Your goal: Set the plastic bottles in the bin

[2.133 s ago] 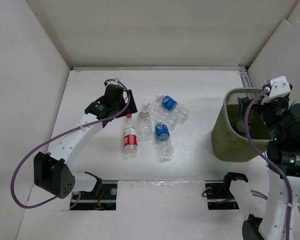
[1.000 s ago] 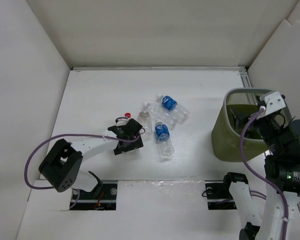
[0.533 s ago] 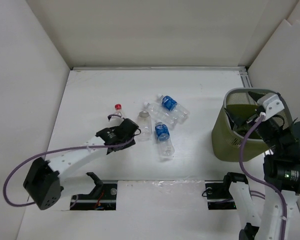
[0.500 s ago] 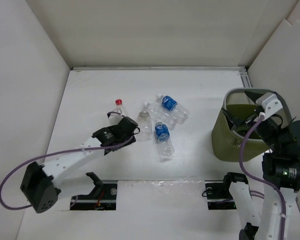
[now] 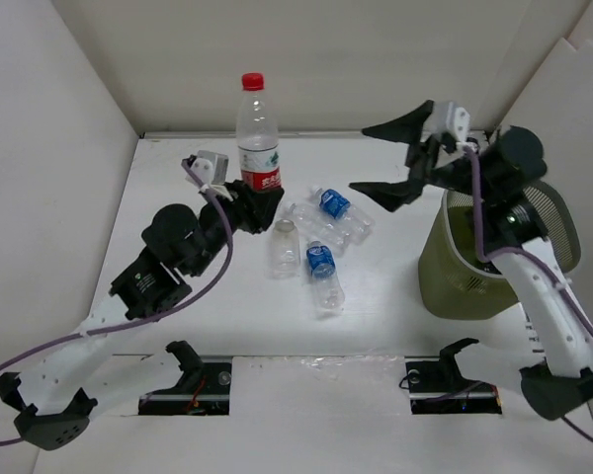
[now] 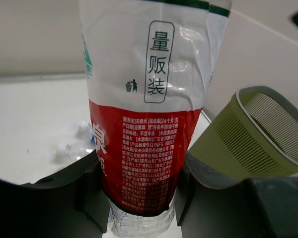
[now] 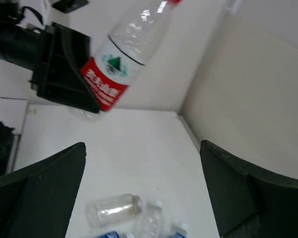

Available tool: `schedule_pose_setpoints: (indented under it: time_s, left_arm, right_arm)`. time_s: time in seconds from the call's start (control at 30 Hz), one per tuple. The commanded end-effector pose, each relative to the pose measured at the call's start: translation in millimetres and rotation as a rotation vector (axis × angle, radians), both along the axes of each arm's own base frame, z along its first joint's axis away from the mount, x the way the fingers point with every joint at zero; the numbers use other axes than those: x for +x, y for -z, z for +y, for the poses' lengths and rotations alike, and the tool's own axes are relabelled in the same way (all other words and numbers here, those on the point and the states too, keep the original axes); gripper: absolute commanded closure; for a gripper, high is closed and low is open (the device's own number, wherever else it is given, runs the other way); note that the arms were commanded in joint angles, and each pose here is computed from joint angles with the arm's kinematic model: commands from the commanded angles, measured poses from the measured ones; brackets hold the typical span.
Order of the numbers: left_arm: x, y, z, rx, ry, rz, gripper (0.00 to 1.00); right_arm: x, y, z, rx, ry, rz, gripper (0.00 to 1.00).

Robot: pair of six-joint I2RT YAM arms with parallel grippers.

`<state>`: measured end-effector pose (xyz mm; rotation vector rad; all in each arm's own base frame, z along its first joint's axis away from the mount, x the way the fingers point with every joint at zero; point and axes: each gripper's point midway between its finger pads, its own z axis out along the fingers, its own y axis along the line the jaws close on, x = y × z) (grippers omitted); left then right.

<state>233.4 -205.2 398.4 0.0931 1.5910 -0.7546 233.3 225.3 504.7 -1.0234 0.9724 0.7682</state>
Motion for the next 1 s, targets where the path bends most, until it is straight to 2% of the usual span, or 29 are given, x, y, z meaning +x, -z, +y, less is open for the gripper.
schedule_pose_setpoints:
  time_s: [0.0,0.13,0.23,0.3,0.47,0.53,0.63,0.67,0.7,0.73,0.77,0.8,0.83,0.97]
  left_arm:
    - [0,-43,-33,0.104,0.154,-0.263,1.0]
    - [-14,-58,-47,0.168,0.268,-0.393,1.0]
    - [-19,-55,-55,0.183,0.325,-0.408,1.0]
    - [-28,-53,-63,0.18,0.389,-0.425,1.0]
    - [-35,-37,-73,0.18,0.458,-0.417,1.0]
    - [-32,-28,-76,0.193,0.462,-0.398,1.0]
    - [-31,-17,-80,0.209,0.481,-0.377,1.0]
    - [-29,-14,-82,0.215,0.483,-0.368,1.0]
    - [-29,-12,-82,0.22,0.485,-0.36,1.0]
    - [-26,-12,-81,0.221,0.467,-0.357,1.0]
    - [-23,-9,-79,0.228,0.447,-0.345,0.88]
    - [-20,-10,-77,0.217,0.425,-0.329,0.63]
    - [-10,-12,-70,0.198,0.355,-0.306,0.01]
    - [7,-6,-56,0.163,0.219,-0.25,0.0]
  right_arm:
    - [-12,-21,35,0.026,-0.162,-0.066,0.0]
    - [-20,-37,59,0.102,-0.269,-0.101,0.0]
    - [-17,-35,73,0.133,-0.319,-0.055,0.0]
    - [-13,-40,78,0.166,-0.322,-0.083,0.0]
    - [-15,-34,110,0.209,-0.438,-0.001,0.0]
    - [-31,-47,118,0.256,-0.503,-0.049,0.0]
    - [-36,-45,125,0.28,-0.549,-0.041,0.04]
    - [-34,-45,125,0.292,-0.539,-0.04,0.11]
    - [-34,-45,125,0.292,-0.539,-0.04,0.22]
    - [-27,-42,125,0.296,-0.52,-0.028,0.71]
    - [-23,-39,121,0.29,-0.505,-0.017,0.89]
    - [-17,-34,121,0.281,-0.492,0.003,0.99]
    - [-18,-40,114,0.287,-0.473,0.007,1.0]
    - [16,-34,74,0.256,-0.323,0.008,1.0]
